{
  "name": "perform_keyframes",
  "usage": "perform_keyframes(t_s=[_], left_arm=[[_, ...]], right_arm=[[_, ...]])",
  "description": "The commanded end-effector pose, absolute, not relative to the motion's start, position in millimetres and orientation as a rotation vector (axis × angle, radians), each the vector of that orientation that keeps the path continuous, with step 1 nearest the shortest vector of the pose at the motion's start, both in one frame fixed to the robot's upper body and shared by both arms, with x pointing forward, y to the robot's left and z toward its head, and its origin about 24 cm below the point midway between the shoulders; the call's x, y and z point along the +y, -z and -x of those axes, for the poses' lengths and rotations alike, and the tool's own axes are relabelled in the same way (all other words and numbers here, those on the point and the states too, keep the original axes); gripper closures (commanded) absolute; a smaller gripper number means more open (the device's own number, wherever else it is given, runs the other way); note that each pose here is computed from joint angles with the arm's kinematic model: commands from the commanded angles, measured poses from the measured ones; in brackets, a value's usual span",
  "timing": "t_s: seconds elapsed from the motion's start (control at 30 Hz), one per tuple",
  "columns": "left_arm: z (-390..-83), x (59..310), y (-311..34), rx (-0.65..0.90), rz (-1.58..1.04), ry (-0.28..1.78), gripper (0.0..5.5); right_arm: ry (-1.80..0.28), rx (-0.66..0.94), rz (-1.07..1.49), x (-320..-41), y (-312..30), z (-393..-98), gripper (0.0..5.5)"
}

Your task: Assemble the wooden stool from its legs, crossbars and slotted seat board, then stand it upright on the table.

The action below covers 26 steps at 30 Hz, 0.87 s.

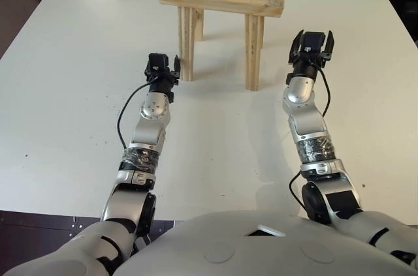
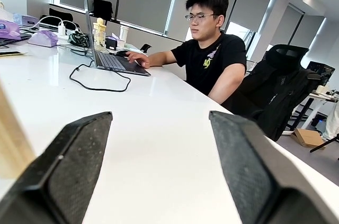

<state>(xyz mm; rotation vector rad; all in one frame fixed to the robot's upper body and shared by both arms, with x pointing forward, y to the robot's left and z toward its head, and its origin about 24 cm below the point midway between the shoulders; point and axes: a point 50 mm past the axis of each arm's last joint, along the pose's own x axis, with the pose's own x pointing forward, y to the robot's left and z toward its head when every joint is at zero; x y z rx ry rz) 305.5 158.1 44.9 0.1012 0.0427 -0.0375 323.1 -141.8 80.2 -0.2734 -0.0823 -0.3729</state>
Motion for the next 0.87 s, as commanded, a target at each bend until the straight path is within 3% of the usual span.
perform_keyframes(t_s=[0.03,0.47,0.8,0.87], left_arm=[[-294,136,-41,0.033,-0.062,0.115,2.42],[-290,163,-37,0.039,-0.069,-0.129,2.42],[-287,153,-31,0.051,-0.067,-0.177,2.42],[-287,155,-30,0.053,-0.062,-0.189,2.12]], right_arm=[[0.374,-0.070,0.275,-142,-77,-324,2.11],[0.344,-0.030,0.256,-139,-68,-321,2.11],[0.320,-0.013,0.265,-135,-59,-315,2.11],[0.314,-0.008,0.269,-133,-56,-314,2.11]])
